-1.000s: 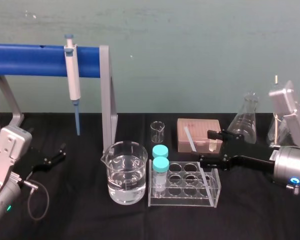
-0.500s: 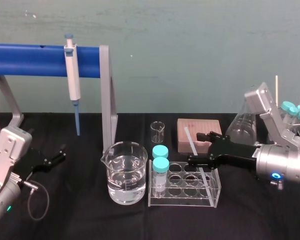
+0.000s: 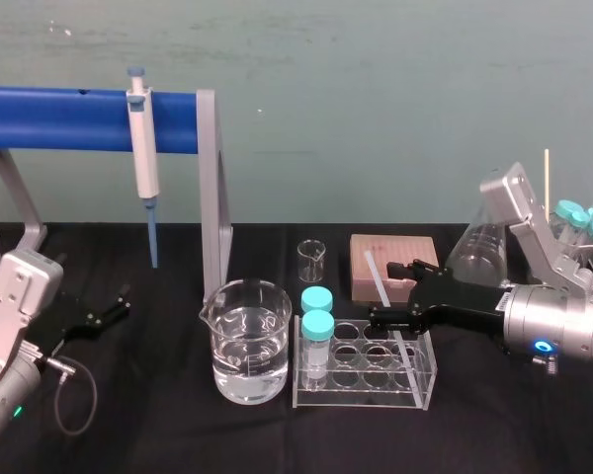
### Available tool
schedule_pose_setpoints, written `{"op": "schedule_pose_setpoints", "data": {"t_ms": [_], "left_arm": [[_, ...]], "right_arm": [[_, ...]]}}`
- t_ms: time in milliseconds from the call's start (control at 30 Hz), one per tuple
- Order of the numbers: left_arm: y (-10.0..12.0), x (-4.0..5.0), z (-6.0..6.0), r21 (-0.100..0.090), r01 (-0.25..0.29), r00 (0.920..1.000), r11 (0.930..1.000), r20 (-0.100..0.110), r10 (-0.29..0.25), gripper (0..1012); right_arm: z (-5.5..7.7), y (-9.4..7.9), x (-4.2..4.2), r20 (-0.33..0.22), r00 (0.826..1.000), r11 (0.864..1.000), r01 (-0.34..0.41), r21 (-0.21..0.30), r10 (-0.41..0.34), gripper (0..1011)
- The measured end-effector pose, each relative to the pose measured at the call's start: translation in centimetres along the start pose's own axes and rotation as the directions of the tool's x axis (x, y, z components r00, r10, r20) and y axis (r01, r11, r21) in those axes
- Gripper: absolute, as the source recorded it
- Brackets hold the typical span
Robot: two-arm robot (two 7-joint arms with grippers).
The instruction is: Pick up the stirring rod with one hand, then place it down.
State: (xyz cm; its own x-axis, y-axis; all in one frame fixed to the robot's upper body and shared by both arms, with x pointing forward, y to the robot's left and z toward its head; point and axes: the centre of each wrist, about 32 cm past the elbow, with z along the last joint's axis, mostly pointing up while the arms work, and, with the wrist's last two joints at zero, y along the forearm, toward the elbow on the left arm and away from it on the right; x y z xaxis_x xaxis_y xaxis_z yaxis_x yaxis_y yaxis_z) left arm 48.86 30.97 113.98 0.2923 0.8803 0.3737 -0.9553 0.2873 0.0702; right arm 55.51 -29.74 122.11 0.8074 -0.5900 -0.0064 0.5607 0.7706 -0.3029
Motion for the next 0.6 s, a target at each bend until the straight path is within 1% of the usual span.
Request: {"op": "schedule_pose_setpoints", "data": {"t_ms": [167, 233, 267, 367, 400, 433, 467, 500, 600], "left_arm": [[0.00, 0.00, 0.00, 0.000, 0.000, 1.0000, 1.0000, 0.000, 0.000, 1000], [0.00, 0.00, 0.00, 0.000, 0.000, 1.0000, 1.0000, 0.000, 0.000, 1000], [0.00, 0.00, 0.00, 0.000, 0.000, 1.0000, 1.0000, 0.000, 0.000, 1000], [0.00, 0.00, 0.00, 0.000, 0.000, 1.0000, 1.0000, 0.000, 0.000, 1000], [0.00, 0.00, 0.00, 0.000, 0.000, 1.0000, 1.0000, 0.000, 0.000, 1000], [0.00, 0.00, 0.00, 0.000, 0.000, 1.0000, 1.0000, 0.000, 0.000, 1000], [0.00, 0.00, 0.00, 0.000, 0.000, 1.0000, 1.0000, 0.000, 0.000, 1000], [0.00, 0.00, 0.00, 0.000, 0.000, 1.0000, 1.0000, 0.000, 0.000, 1000], [0.00, 0.00, 0.00, 0.000, 0.000, 1.0000, 1.0000, 0.000, 0.000, 1000]], "right_arm": [[-0.02, -0.03, 0.00, -0.001, 1.000, 1.000, 0.001, 0.001, -0.001, 981], [-0.02, -0.04, 0.00, -0.002, 1.000, 1.000, 0.001, 0.001, -0.001, 913], [-0.03, -0.05, 0.00, -0.002, 1.000, 1.000, 0.001, 0.002, -0.001, 913], [-0.02, -0.06, 0.00, -0.003, 1.000, 1.000, 0.002, 0.002, -0.002, 839], [-0.02, -0.06, 0.00, -0.003, 1.000, 1.000, 0.002, 0.002, -0.002, 795], [-0.03, -0.06, -0.01, -0.003, 1.000, 1.000, 0.002, 0.003, -0.002, 778], [-0.02, -0.06, -0.01, -0.003, 1.000, 1.000, 0.002, 0.003, -0.002, 723], [-0.02, -0.06, -0.01, -0.003, 1.000, 1.000, 0.002, 0.003, -0.002, 723], [-0.02, -0.07, -0.01, -0.003, 1.000, 1.000, 0.002, 0.003, -0.002, 625]]}}
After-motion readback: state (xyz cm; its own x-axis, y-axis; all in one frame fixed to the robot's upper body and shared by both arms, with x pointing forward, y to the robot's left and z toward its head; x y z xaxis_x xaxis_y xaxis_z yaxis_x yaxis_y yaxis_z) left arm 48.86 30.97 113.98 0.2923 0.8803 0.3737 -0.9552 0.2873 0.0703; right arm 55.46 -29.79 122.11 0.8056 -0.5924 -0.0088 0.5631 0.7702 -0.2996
